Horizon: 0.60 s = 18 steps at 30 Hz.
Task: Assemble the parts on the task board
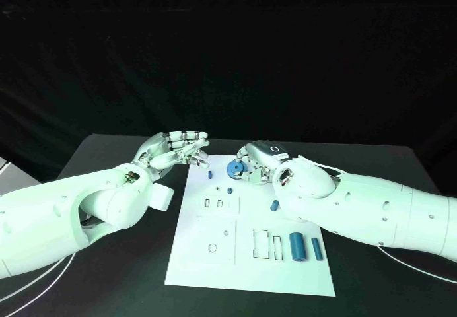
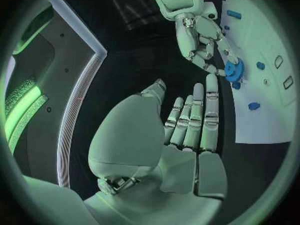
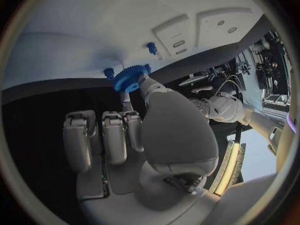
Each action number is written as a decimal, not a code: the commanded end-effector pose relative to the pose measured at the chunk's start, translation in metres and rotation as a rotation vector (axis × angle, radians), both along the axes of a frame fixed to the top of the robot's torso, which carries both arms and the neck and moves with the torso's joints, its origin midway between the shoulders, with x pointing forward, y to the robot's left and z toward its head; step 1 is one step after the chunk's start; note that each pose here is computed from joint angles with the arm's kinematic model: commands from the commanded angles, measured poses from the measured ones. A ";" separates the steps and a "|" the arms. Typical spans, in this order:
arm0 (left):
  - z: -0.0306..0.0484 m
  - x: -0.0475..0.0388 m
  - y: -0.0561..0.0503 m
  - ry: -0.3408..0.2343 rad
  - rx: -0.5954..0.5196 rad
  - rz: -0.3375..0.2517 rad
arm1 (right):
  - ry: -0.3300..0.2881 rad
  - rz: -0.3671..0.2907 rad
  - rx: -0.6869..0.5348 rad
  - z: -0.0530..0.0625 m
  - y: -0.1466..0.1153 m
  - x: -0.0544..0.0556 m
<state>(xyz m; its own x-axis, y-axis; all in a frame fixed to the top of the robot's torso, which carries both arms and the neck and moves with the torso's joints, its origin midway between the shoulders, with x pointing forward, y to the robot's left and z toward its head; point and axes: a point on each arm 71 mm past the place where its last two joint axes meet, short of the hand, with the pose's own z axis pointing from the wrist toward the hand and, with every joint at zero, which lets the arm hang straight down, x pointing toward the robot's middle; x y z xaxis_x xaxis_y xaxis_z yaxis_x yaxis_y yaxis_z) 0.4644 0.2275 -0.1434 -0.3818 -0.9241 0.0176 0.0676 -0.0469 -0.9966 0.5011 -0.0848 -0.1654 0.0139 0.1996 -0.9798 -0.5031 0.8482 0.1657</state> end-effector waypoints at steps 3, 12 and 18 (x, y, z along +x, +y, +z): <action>0.0011 -0.0002 -0.005 -0.006 -0.012 -0.027 | -0.015 0.005 -0.018 -0.002 0.007 0.005; 0.0010 0.0000 -0.006 -0.006 -0.013 -0.028 | -0.007 -0.008 -0.035 -0.009 0.014 0.014; 0.0009 0.0002 -0.007 -0.006 -0.014 -0.031 | -0.004 -0.017 -0.046 -0.012 0.016 0.019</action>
